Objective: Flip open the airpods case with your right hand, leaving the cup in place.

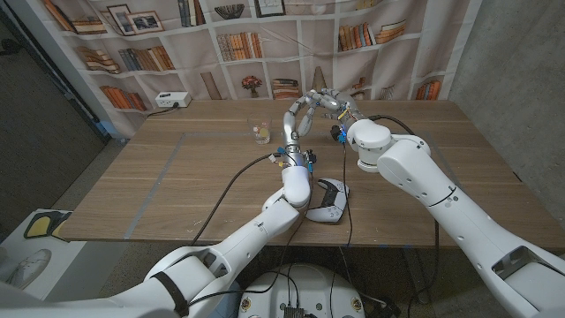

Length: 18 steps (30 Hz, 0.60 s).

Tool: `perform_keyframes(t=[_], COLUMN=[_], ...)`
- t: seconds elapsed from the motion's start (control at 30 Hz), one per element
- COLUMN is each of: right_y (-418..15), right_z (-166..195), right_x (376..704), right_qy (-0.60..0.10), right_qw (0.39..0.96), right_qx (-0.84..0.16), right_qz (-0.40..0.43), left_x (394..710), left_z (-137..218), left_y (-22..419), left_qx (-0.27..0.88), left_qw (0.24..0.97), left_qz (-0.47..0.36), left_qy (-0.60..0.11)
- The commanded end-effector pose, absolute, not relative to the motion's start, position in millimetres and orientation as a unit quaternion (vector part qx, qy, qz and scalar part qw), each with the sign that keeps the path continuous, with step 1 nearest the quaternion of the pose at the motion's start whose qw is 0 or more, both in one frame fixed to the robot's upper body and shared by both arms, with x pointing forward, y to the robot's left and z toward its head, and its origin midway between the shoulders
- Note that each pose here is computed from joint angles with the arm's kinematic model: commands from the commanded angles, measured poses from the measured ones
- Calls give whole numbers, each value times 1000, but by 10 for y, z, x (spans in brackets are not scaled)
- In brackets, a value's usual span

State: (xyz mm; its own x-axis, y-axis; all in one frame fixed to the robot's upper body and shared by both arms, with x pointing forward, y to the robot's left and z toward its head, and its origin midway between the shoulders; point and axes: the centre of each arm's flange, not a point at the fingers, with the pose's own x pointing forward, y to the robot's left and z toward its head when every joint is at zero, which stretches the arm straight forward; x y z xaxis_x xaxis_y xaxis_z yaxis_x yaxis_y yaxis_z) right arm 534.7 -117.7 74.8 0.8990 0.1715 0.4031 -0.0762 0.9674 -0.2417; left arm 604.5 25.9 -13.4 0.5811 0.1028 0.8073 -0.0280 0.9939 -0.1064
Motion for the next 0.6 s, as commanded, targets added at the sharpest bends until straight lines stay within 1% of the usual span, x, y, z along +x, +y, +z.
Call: perform_keyframes(t=[0.03,0.6], right_y=[-1173,-1204], right_z=[737,716], right_x=[5358,5386], right_qy=[-212,-212], right_qw=[968,968], right_qx=[-115,-107], right_qz=[73,76], left_x=[6091,6115], left_z=[-157,-184], left_y=[272,286], left_qx=[-84,-98], left_qw=[896,898], left_qz=[16,8], left_qy=[-436,-429])
